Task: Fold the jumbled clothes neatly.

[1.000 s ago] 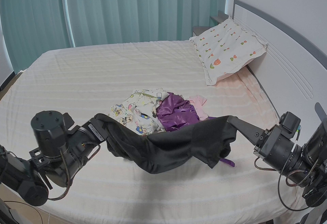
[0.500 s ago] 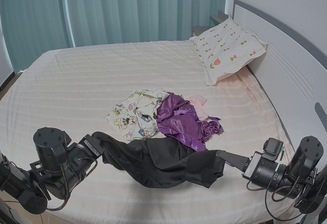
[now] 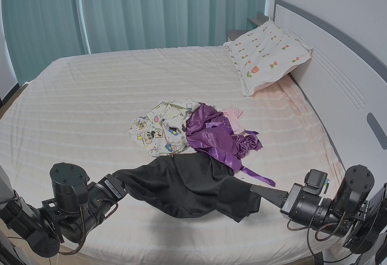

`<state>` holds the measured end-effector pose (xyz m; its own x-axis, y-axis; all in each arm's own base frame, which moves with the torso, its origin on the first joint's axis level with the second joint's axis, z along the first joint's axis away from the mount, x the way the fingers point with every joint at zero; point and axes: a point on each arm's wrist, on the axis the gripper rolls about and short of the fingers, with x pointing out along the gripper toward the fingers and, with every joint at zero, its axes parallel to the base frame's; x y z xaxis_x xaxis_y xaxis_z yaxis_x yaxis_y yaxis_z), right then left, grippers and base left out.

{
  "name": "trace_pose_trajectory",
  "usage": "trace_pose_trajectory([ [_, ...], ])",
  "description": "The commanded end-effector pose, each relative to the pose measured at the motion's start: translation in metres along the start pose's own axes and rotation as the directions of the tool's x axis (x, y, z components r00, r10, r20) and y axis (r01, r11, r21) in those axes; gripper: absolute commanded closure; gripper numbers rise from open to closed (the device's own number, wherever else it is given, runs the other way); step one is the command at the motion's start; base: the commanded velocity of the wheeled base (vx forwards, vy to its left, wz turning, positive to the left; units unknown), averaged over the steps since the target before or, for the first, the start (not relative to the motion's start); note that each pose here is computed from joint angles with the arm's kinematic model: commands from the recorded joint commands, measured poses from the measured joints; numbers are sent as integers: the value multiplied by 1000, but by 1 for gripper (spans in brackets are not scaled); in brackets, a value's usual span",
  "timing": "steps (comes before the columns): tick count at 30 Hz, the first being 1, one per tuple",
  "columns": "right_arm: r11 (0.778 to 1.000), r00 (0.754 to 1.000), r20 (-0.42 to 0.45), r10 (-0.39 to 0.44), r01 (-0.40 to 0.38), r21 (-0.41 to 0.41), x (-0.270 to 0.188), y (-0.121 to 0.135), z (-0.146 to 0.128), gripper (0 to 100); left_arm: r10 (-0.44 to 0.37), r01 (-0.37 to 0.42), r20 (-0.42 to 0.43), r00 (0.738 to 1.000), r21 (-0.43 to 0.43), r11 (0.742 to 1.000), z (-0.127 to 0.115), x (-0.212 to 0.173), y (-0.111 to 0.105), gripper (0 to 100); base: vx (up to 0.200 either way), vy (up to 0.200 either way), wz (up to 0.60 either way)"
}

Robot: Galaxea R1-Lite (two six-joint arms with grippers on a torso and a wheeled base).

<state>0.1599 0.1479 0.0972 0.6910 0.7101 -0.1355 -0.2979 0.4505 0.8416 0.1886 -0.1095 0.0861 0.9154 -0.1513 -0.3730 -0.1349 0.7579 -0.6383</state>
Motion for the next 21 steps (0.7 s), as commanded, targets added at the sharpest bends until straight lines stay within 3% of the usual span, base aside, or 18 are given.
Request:
trace_pose_trajectory([
  [1,1000,1000,-2,-5,5,-2,2,-2,-1,100,-7,7,-10,1000,6,1000,-3,-1,0,100,0,0,0],
  [10,1000,1000,-11,-19,19,-1,3,-5,-3,100,-10,10,-2,1000,-2,1000,-2,1,-3,100,0,0,0],
  [21,1000,1000,6,-15,15,-4,4,-4,0,100,-6,6,-5,1000,-2,1000,-2,-1,0,100,0,200,0],
])
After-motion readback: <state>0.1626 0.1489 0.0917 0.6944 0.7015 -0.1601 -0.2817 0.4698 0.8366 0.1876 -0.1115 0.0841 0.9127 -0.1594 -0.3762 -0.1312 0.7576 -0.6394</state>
